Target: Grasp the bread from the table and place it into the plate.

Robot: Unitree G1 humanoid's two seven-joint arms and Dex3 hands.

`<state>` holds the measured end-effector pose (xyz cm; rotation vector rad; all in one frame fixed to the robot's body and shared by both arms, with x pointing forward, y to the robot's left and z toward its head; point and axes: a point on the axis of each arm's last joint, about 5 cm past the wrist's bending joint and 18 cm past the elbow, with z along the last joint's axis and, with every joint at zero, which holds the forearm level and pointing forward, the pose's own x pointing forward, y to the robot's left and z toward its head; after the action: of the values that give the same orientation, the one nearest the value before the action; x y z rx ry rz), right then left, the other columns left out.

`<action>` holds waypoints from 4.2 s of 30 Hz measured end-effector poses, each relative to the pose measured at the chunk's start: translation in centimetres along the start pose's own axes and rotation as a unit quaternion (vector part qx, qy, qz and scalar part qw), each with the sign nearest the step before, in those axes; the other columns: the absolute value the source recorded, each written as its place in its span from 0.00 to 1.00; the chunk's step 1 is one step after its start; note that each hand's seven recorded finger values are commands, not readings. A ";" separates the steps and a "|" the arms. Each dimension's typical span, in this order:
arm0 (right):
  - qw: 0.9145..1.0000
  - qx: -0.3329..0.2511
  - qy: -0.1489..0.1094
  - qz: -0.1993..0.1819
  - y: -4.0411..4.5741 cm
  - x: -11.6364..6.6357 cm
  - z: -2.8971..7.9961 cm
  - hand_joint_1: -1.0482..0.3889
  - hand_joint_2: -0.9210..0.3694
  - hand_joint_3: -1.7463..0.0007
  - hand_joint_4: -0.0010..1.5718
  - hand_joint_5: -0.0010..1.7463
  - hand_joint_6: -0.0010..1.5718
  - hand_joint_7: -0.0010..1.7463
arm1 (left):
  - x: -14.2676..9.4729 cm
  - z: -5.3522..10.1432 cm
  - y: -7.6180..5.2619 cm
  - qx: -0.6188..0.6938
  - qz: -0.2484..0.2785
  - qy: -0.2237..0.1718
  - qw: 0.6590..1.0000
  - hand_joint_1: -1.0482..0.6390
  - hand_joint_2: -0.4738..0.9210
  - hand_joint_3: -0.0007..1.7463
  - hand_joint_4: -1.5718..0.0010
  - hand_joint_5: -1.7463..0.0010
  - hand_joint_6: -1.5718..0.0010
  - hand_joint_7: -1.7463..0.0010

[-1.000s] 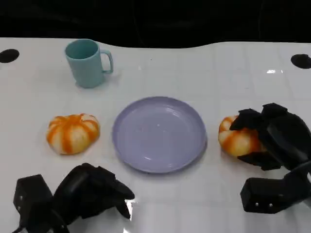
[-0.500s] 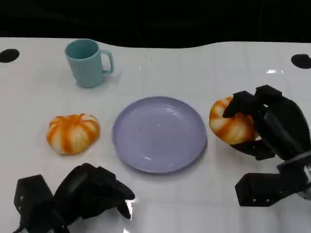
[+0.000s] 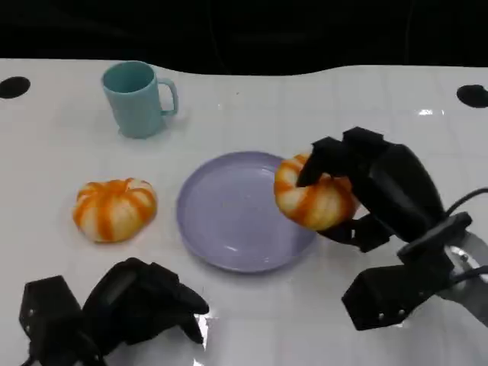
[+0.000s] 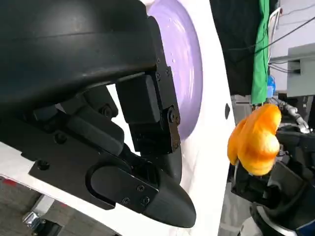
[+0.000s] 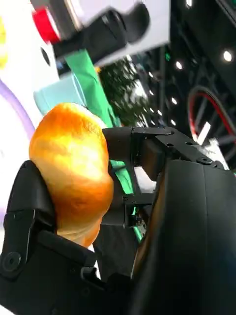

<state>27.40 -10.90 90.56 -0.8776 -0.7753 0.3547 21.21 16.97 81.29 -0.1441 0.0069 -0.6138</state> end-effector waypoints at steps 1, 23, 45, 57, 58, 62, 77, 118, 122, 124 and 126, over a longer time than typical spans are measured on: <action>1.000 0.006 -0.006 0.004 0.23 0.3 0.3 0.63 0.55 0.16 0.65 1.00 0.51 1.00 | 0.0 0.0 0.0 0.000 -0.001 0.000 1.000 0.00 0.95 0.00 0.22 0.46 0.00 0.98; 0.996 0.030 -0.005 0.081 3.38 3.2 1.5 0.56 0.30 0.47 0.50 0.80 0.48 0.56 | -0.1 0.0 -0.1 0.002 -0.005 -0.002 1.000 0.00 0.95 0.00 0.22 0.47 0.01 0.98; 0.971 -0.048 0.053 0.228 0.15 2.0 0.6 0.10 0.00 0.72 0.02 0.35 0.10 0.05 | -0.3 -0.2 -0.4 0.002 -0.004 0.000 1.000 0.00 0.95 0.00 0.21 0.47 0.00 0.98; 0.971 -0.012 0.074 0.227 -1.09 -1.3 0.8 0.11 0.00 0.75 0.04 0.32 0.11 0.03 | -0.3 -0.2 -0.5 0.003 -0.004 0.001 1.000 0.00 0.96 0.00 0.21 0.48 0.00 0.98; 0.971 -0.011 0.075 0.228 -1.09 -1.5 0.7 0.11 0.00 0.76 0.04 0.32 0.11 0.03 | -0.2 -0.2 -0.5 0.003 -0.004 0.001 1.000 0.00 0.96 0.00 0.21 0.48 0.00 0.98; 0.979 0.023 0.073 0.188 -1.33 -2.5 0.8 0.22 0.00 0.79 0.22 0.38 0.27 0.10 | 0.0 -0.1 -0.6 0.003 -0.006 -0.001 1.000 0.00 0.96 0.00 0.21 0.48 0.00 0.98; 0.956 0.266 0.123 0.030 -1.33 -9.5 3.0 0.38 0.00 0.79 0.45 0.98 0.43 0.78 | 0.2 0.0 -0.6 0.004 -0.010 -0.002 1.000 0.00 0.96 0.00 0.19 0.47 0.00 0.98; 0.941 0.320 0.109 -0.012 0.70 -11.4 1.7 0.38 0.01 0.80 0.57 1.00 0.47 1.00 | 0.2 -0.1 -0.1 0.004 0.000 0.006 1.000 0.00 0.95 0.00 0.20 0.49 0.01 0.98; 0.941 0.321 0.110 -0.013 0.76 -11.4 1.7 0.38 0.01 0.81 0.57 1.00 0.47 1.00 | 0.1 -0.2 -0.1 0.002 -0.003 0.009 1.000 0.00 0.95 0.00 0.20 0.49 0.01 0.98; 0.941 0.321 0.111 -0.014 0.77 -11.4 1.6 0.38 0.01 0.81 0.57 1.00 0.47 1.00 | 0.1 -0.1 -0.1 0.002 -0.002 0.008 1.000 0.00 0.95 0.00 0.20 0.49 0.01 0.98; 0.941 0.320 0.111 -0.013 0.78 -11.3 1.5 0.38 0.00 0.81 0.57 1.00 0.47 1.00 | 0.1 -0.1 -0.1 0.001 -0.001 0.007 1.000 0.00 0.95 0.00 0.20 0.49 0.01 0.98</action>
<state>18.57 -16.06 85.35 -0.2840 -0.4157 0.4417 21.26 16.82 81.19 -0.1375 0.0187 -0.6176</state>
